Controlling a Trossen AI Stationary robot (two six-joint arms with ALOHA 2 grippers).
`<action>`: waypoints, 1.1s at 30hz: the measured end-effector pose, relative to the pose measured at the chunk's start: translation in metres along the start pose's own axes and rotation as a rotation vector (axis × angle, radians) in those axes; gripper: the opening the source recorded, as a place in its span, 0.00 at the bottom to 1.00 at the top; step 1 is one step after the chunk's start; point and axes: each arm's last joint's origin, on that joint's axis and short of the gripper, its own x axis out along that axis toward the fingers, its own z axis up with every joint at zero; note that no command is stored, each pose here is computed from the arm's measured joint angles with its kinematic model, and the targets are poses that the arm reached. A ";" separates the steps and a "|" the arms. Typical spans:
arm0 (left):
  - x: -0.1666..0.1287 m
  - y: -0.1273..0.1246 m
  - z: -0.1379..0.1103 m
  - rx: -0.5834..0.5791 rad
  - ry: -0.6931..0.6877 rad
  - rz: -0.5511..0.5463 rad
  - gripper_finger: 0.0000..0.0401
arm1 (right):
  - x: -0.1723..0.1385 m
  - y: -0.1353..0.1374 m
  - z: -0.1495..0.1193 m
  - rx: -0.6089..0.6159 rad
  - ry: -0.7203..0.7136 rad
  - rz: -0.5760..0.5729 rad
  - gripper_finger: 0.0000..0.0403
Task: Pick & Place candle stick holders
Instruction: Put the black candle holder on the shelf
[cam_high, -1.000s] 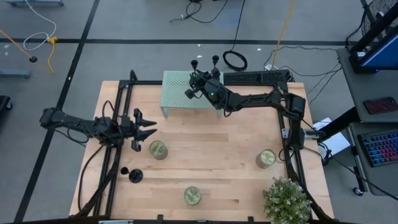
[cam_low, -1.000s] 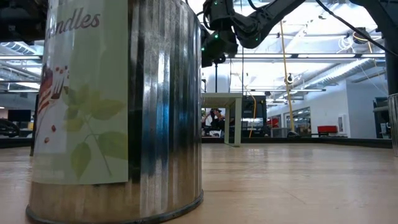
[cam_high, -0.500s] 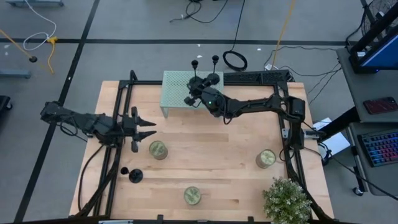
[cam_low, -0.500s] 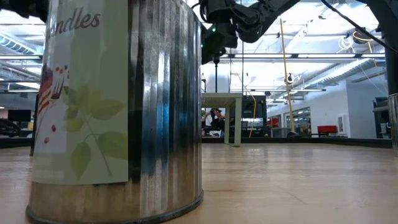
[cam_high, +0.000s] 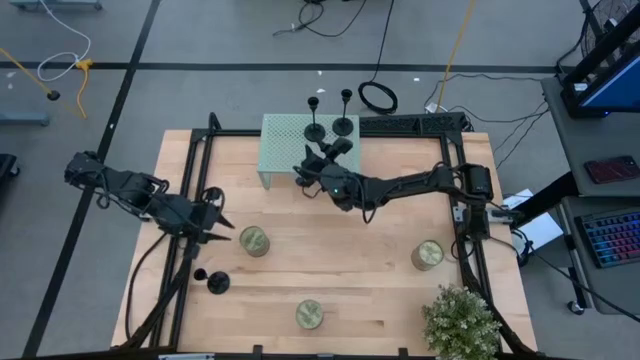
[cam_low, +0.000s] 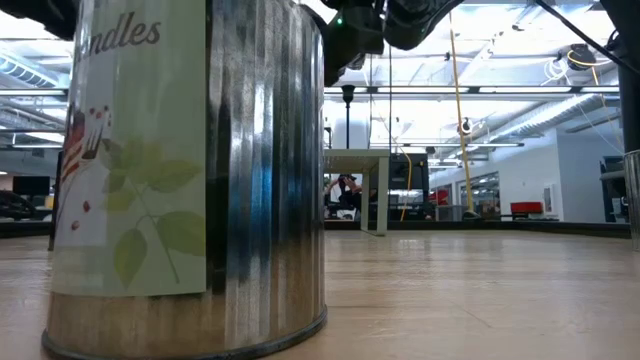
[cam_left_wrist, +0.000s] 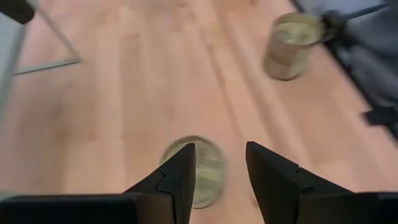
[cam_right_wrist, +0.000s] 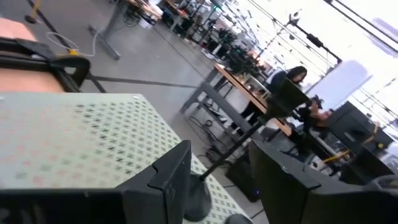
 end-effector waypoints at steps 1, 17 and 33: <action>-0.002 -0.001 0.001 -0.001 -0.001 -0.020 0.36 | -0.003 0.002 0.001 -0.005 -0.005 0.008 0.40; -0.007 -0.010 -0.038 -0.244 0.439 -0.154 0.36 | -0.034 0.019 0.010 -0.044 -0.050 0.077 0.39; 0.059 -0.043 -0.085 -0.241 0.409 -0.513 0.36 | -0.032 0.018 0.009 -0.053 -0.045 0.079 0.39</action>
